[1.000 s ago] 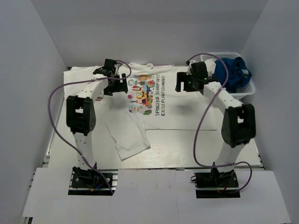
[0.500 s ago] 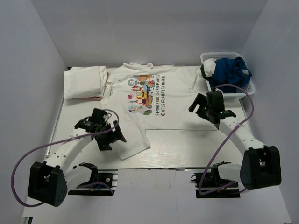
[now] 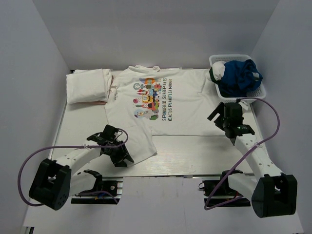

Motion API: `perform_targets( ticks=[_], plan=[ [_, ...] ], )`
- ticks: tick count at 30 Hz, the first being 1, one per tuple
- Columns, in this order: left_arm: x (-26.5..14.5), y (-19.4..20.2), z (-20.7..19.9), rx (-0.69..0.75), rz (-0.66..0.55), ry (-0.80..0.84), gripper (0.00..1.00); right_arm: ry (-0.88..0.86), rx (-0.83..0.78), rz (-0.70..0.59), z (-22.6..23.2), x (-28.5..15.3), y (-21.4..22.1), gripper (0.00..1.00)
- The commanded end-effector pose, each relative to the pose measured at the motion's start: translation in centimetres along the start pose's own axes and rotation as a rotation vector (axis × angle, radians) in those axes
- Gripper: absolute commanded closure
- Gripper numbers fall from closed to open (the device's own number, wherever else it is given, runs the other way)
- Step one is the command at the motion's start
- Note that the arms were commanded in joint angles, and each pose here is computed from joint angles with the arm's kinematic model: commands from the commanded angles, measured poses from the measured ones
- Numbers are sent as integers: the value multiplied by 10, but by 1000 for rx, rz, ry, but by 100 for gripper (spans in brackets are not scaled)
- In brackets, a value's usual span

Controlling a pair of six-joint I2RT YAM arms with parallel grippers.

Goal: Fold and stack the t-shirts

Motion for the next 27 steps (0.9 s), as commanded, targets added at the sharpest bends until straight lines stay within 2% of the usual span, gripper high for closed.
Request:
perform_targets(
  ticks=[1, 2, 3, 10, 14, 19, 24, 27],
  plan=[
    [10, -2, -4, 30, -10, 0, 58, 67, 15, -7, -7, -2, -5, 10],
    [10, 0, -4, 49, 2, 3, 70, 100, 22, -3, -12, 0, -3, 10],
    [9, 1, -3, 46, 6, -4, 99, 119, 27, 4, -14, 0, -2, 10],
    [-12, 11, -1, 63, 9, 20, 100, 261, 63, 101, -41, 14, 6, 10],
    [-18, 18, 7, 47, 50, -33, 100, 302, 106, 155, -55, 31, 10, 10],
    [-20, 26, 16, 37, 114, -45, 100, 216, 144, 237, -53, 48, 15, 10],
    [-28, 27, 15, 59, 119, -69, 100, 182, 155, 236, -51, 56, 21, 11],
    [-32, 29, 14, 57, 121, -73, 100, 193, 152, 283, -54, 63, 30, 19]
  ],
)
Point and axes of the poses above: each gripper's point midway between its finger pads, its own x axis out along the fingers, its own z axis along the line the jaws close on, y = z × x, the point moved 10 cm from there along -x, back along the fingers, and after that the axes turned 10 degrees about -x, right-handed, at the moved point
